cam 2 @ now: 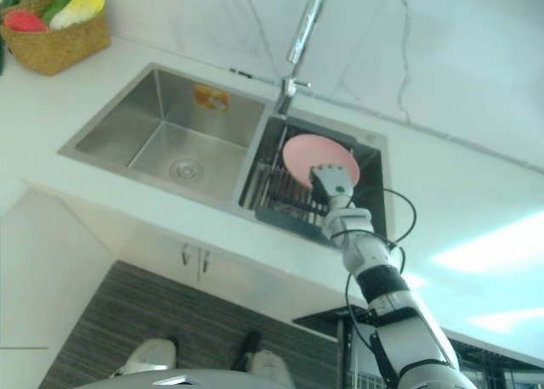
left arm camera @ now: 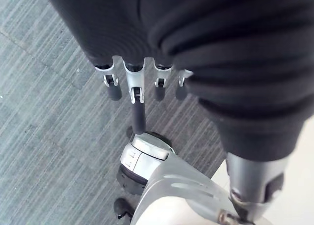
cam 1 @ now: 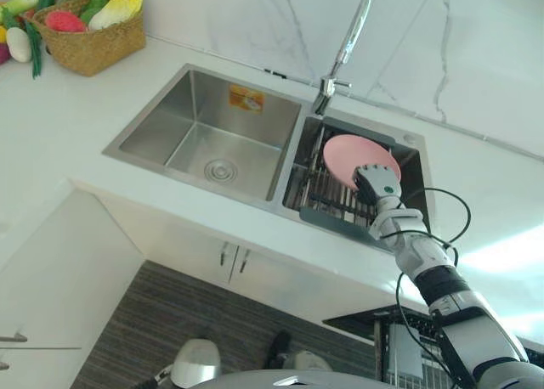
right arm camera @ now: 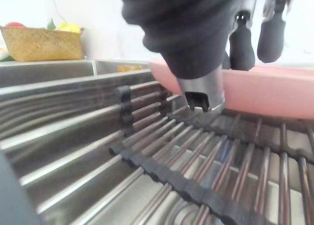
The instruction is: Walk over to the sink, pick up the cup, carry it to the dishwasher, place the cup inside the dishwasher, then close the dishwasher door
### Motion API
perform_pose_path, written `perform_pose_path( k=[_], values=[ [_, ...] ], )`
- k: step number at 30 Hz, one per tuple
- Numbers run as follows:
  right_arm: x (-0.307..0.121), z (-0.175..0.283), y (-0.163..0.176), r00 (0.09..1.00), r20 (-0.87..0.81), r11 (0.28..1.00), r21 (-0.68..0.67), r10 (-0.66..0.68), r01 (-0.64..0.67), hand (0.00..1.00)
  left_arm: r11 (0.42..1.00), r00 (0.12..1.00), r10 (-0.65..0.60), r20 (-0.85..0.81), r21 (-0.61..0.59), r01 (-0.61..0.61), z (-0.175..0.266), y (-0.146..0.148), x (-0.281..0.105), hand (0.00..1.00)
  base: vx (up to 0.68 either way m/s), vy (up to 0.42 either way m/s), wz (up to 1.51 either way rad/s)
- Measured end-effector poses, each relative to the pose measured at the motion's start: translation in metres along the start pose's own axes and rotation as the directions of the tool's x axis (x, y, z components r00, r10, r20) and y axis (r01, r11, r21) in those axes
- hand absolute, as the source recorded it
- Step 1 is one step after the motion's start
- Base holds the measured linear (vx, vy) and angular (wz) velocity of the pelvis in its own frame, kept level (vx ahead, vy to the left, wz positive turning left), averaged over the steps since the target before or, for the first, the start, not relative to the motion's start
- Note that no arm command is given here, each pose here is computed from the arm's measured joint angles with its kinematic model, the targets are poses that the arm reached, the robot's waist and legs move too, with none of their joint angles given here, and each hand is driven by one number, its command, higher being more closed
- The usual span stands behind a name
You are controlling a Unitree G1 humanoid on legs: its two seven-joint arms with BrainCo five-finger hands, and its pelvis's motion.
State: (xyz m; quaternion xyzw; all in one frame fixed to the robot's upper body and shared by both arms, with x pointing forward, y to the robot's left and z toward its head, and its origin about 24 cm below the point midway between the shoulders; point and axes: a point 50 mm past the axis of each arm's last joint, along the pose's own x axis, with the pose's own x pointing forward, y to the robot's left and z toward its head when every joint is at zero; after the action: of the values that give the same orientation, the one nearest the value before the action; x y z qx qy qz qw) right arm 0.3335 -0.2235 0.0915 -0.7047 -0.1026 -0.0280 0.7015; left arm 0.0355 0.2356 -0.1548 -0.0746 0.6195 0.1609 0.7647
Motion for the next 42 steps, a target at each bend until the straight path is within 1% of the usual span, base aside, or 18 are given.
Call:
perform_pose_path(
  k=[4,7,11,20,24,27,31,33,37,42],
  values=[
    [0.003,-0.001,-0.022,0.996,0.038,0.996,-0.026,-0.079,0.08,1.0,1.0,1.0,-0.001,-0.003,-0.003,0.001,-0.002,0.0,0.0,0.0,-0.02,-0.004,-0.11],
    [0.002,-0.008,-0.035,0.991,0.035,0.991,-0.036,-0.126,0.127,1.0,1.0,1.0,0.001,-0.007,-0.005,-0.001,-0.004,0.0,0.0,0.0,-0.01,-0.018,-0.09],
    [-0.001,-0.015,-0.045,0.987,0.027,0.986,-0.046,-0.157,0.158,1.0,1.0,1.0,0.007,-0.012,-0.007,-0.007,-0.007,0.002,-0.001,0.0,0.0,-0.019,-0.14],
    [-0.003,-0.022,-0.053,0.984,0.043,0.982,-0.069,-0.171,0.174,1.0,1.0,1.0,0.012,-0.022,-0.012,-0.012,-0.01,0.002,-0.001,0.0,0.03,0.026,-0.07],
    [-0.005,-0.024,-0.071,0.972,0.062,0.968,-0.093,-0.228,0.233,1.0,1.0,1.0,0.017,-0.025,-0.016,-0.017,-0.011,0.003,-0.001,0.0,0.04,0.028,-0.1],
    [-0.008,-0.033,-0.09,0.96,0.029,0.953,-0.114,-0.278,0.28,1.0,1.0,0.999,0.019,-0.029,-0.015,-0.019,-0.011,0.004,-0.001,0.0,0.03,0.026,-0.15],
    [-0.015,-0.042,-0.096,0.953,-0.013,0.946,-0.125,-0.302,0.298,1.0,1.0,0.999,0.023,-0.04,-0.014,-0.024,-0.013,0.005,0.0,0.0,0.0,0.026,-0.2],
    [-0.024,-0.049,-0.093,0.954,-0.045,0.948,-0.131,-0.298,0.29,1.0,1.0,0.999,0.023,-0.04,-0.013,-0.023,-0.013,0.006,0.0,0.0,-0.02,0.026,-0.29],
    [-0.047,-0.072,-0.079,0.956,-0.152,0.962,-0.15,-0.251,0.229,1.0,1.0,0.998,0.028,-0.055,0.001,-0.028,-0.014,0.006,0.001,0.0,-0.03,-0.001,-0.18],
    [-0.079,-0.102,-0.068,0.93,-0.3,0.972,-0.16,-0.213,0.172,1.0,0.999,0.998,0.028,-0.058,0.023,-0.026,-0.015,0.005,0.001,0.0,-0.04,0.005,-0.2]
  ],
)
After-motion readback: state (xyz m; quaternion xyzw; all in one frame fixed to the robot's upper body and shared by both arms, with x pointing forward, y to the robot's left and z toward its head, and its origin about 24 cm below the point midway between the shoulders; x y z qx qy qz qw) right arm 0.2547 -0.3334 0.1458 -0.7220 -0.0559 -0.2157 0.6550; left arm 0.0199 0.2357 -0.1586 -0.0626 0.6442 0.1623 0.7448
